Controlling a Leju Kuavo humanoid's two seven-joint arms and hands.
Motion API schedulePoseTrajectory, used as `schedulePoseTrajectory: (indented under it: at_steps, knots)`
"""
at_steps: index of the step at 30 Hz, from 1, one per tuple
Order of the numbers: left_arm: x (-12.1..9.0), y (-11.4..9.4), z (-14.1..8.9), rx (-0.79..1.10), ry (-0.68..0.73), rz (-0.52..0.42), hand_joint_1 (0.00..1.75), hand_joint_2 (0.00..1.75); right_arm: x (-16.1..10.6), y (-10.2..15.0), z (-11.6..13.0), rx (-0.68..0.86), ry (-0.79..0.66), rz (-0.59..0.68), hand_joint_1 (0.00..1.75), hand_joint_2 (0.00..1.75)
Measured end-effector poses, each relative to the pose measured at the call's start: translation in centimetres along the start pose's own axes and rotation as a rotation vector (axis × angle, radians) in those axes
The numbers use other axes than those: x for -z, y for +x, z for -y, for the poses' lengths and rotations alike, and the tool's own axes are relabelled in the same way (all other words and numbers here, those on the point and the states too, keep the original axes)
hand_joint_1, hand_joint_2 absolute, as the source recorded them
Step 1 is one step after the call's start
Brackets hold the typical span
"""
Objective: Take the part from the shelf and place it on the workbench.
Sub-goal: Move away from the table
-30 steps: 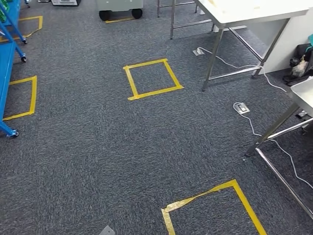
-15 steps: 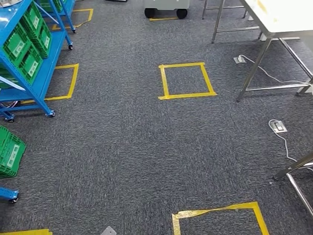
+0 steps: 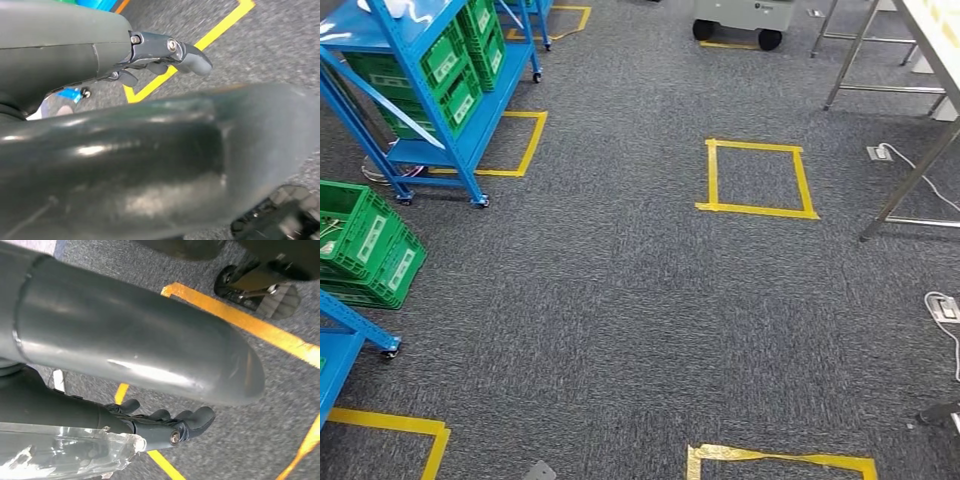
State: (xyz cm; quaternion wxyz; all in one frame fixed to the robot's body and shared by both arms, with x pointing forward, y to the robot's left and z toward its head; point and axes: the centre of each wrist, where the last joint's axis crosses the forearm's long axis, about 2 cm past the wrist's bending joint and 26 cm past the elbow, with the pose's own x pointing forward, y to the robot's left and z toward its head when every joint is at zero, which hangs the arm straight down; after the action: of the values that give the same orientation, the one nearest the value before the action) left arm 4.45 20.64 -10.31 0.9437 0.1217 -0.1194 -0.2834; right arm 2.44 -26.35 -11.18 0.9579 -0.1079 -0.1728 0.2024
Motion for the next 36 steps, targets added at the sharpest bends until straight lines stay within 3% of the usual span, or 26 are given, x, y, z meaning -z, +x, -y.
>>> schedulePoseTrajectory:
  at_steps: [36]
  knots:
    - [0.03, 0.17, -0.10, 0.009, 0.000, 0.006, 0.00, 0.00, -0.10, -0.18, -0.20, -0.005, 0.009, -0.002, 0.00, 0.00]
